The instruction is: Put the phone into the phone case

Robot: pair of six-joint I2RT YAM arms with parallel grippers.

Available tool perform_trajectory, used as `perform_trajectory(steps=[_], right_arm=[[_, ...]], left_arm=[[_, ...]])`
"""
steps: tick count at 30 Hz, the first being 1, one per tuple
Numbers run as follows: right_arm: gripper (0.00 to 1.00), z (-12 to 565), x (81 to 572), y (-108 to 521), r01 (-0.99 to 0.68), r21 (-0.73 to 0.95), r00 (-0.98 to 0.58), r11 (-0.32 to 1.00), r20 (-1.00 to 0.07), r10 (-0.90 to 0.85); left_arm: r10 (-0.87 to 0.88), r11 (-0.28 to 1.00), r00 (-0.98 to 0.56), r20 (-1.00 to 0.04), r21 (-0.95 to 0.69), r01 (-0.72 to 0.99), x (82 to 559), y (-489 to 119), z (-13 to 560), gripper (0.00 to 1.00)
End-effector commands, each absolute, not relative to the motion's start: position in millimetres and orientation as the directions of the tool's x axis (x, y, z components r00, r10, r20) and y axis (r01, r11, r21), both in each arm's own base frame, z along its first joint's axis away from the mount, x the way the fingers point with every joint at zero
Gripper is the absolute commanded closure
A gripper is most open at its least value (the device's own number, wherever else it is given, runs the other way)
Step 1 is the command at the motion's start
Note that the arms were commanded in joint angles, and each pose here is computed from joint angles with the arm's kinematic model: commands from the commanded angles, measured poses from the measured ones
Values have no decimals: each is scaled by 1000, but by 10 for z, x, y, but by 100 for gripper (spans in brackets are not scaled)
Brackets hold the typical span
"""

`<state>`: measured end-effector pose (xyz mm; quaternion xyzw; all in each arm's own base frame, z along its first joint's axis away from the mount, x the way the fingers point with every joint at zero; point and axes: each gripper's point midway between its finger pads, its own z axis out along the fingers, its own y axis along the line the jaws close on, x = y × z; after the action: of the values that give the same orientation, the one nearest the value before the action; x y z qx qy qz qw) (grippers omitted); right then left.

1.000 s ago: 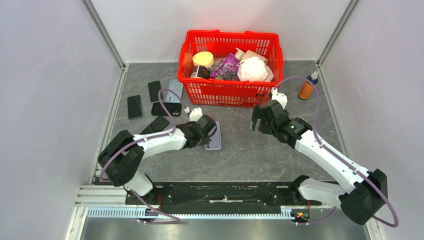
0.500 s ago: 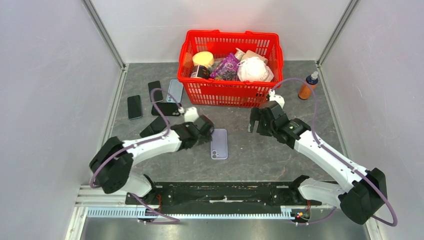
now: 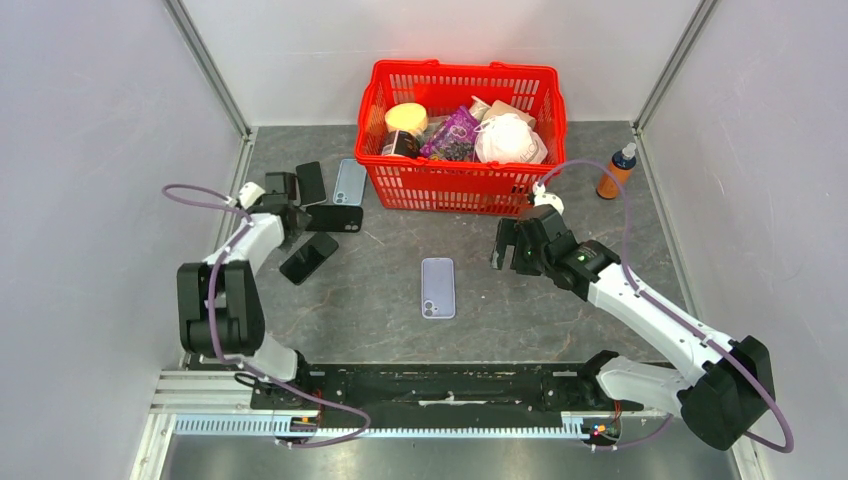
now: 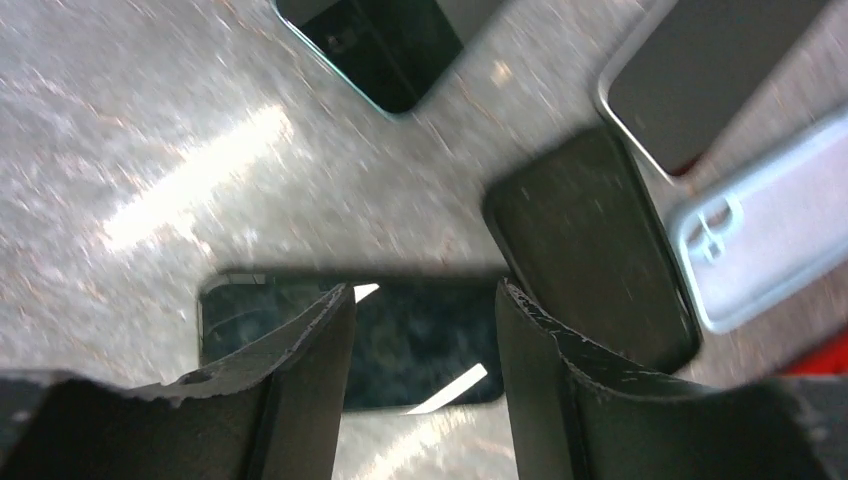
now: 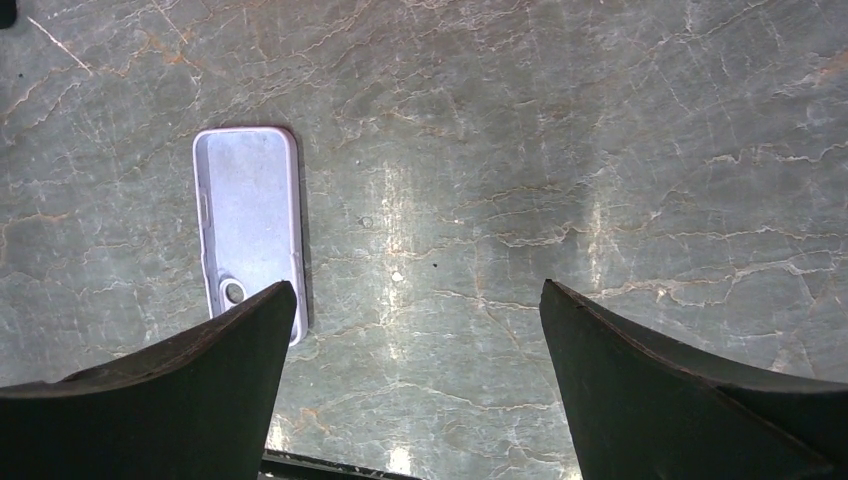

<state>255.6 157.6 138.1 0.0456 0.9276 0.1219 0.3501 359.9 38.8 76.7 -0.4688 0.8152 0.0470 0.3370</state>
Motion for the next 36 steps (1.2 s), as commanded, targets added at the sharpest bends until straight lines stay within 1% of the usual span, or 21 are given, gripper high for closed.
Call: perform_trajectory(steps=[1, 7, 10, 15, 19, 23, 34, 36], right_arm=[[1, 1470, 2604, 1645, -45, 290, -728, 956, -664, 167], [1, 1458, 2573, 1675, -67, 301, -735, 951, -659, 158], [1, 1435, 2563, 1689, -72, 306, -740, 949, -655, 155], [1, 1411, 2558, 1707, -75, 309, -746, 948, -648, 152], [1, 1397, 2556, 1713, -77, 309, -749, 948, -645, 149], [1, 1384, 2552, 1693, -74, 304, -747, 950, -648, 149], [1, 1369, 2541, 1696, -77, 305, -751, 949, -644, 146], [1, 1358, 2536, 1700, -79, 305, -754, 949, -641, 143]], left_arm=[[-745, 543, -330, -579, -239, -805, 3805, 702, 726, 41], [-760, 509, -362, -540, -149, -848, 3793, 946, 459, 47], [-773, 501, -371, -514, -136, -855, 3756, 923, 346, 49], [-810, 475, -372, -453, -135, -870, 3636, 814, 172, 56], [-849, 426, -342, -403, -138, -894, 3472, 726, 50, 57], [-867, 406, -333, -370, -140, -903, 3297, 616, -5, 58], [-837, 465, -399, -373, -101, -880, 2772, 188, -5, 59], [-814, 517, -448, -370, -109, -849, 2738, -3, 3, 60]])
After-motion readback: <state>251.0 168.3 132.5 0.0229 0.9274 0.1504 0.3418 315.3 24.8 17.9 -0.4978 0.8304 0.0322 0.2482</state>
